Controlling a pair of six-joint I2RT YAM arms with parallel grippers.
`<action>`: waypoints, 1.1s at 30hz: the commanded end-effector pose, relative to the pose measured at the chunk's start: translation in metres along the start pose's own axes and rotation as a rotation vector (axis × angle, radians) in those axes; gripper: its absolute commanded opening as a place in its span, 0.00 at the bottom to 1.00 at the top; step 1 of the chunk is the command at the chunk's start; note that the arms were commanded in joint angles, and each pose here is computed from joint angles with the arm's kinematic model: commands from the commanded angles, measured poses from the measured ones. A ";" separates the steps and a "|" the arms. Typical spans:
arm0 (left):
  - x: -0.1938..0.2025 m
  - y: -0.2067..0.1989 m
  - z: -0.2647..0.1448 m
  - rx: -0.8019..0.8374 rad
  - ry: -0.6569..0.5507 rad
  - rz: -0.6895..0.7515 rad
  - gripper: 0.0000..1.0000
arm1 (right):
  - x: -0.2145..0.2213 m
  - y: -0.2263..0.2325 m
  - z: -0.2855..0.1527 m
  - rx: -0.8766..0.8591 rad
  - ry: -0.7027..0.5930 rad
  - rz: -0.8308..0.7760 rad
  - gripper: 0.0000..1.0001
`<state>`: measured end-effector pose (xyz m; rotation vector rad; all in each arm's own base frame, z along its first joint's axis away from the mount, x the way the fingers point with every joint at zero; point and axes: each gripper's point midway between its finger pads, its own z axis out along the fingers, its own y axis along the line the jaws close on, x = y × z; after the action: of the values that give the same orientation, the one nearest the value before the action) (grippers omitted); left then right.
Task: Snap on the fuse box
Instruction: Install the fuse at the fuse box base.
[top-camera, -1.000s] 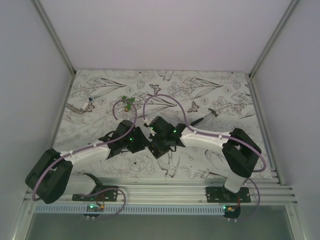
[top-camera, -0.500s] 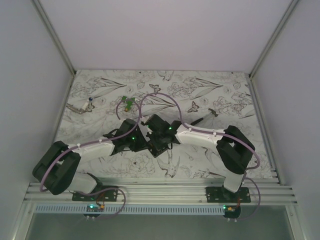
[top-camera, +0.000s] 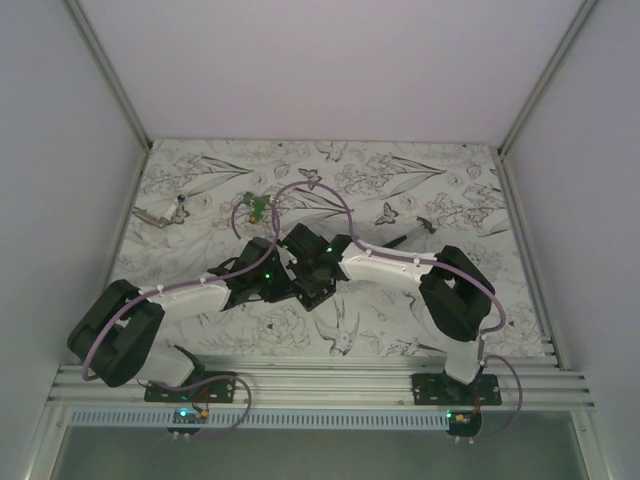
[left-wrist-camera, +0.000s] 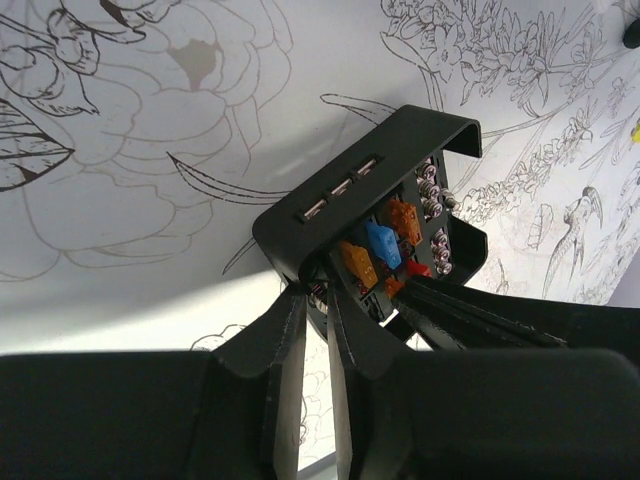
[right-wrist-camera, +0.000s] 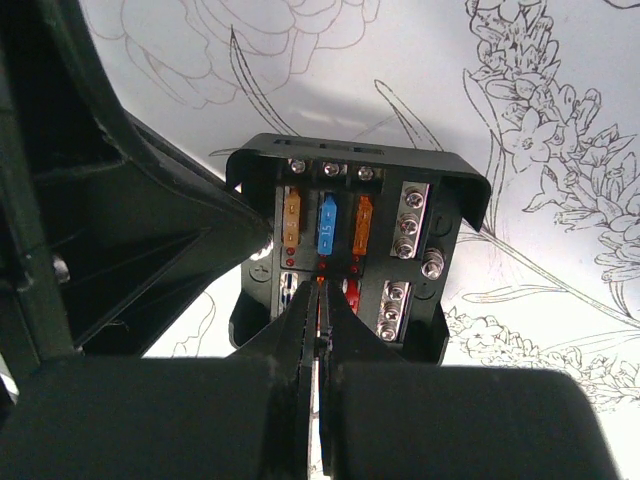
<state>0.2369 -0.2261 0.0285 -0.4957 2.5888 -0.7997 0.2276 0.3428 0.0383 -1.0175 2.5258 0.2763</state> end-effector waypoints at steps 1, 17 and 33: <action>0.007 -0.004 0.003 0.016 0.020 0.002 0.16 | 0.064 -0.018 0.040 0.101 0.226 -0.050 0.00; 0.006 -0.001 -0.014 0.048 -0.023 0.004 0.28 | 0.010 0.008 -0.018 -0.004 -0.027 -0.056 0.06; 0.021 0.000 -0.010 0.042 0.040 0.000 0.30 | 0.010 0.010 -0.032 -0.027 -0.070 -0.019 0.12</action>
<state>0.2198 -0.2254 0.0334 -0.4868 2.5729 -0.8591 0.2067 0.3243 0.0570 -1.0340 2.4712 0.2815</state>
